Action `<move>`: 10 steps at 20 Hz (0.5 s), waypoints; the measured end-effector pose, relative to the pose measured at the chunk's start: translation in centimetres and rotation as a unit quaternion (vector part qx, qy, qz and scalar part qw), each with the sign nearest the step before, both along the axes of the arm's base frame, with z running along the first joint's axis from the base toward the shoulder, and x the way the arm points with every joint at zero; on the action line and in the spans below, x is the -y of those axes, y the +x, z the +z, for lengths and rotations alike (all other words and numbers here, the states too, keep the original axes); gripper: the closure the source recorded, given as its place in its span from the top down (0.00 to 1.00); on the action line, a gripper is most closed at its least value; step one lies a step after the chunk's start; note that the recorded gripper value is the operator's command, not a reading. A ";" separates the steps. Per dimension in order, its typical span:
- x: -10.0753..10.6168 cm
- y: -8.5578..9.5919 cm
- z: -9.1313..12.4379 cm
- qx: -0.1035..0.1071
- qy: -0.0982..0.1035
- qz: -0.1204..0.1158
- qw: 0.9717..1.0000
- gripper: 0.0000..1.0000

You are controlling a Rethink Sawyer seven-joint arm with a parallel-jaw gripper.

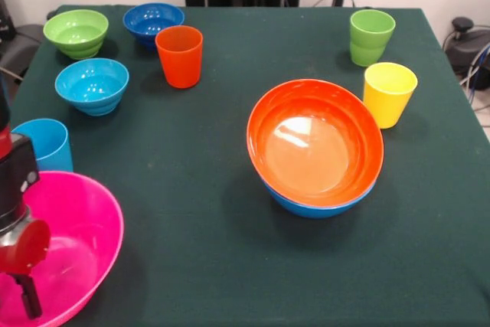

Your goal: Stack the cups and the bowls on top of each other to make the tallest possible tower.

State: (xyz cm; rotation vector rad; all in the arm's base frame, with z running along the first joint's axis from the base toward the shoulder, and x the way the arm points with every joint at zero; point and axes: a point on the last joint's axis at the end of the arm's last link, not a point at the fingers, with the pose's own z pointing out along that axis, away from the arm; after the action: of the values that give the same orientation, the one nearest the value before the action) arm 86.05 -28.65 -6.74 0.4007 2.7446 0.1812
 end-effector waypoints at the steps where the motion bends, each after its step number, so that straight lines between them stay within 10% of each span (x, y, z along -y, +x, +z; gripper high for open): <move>1: 0.4 -0.1 0.0 -0.003 -0.004 -0.001 1.000 1.00; 10: 2.6 -1.2 0.1 -0.034 -0.014 -0.006 0.999 1.00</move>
State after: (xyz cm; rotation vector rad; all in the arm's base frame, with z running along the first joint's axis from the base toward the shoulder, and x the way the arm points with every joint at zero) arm 84.87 -31.29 -6.63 0.4241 2.8063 0.1285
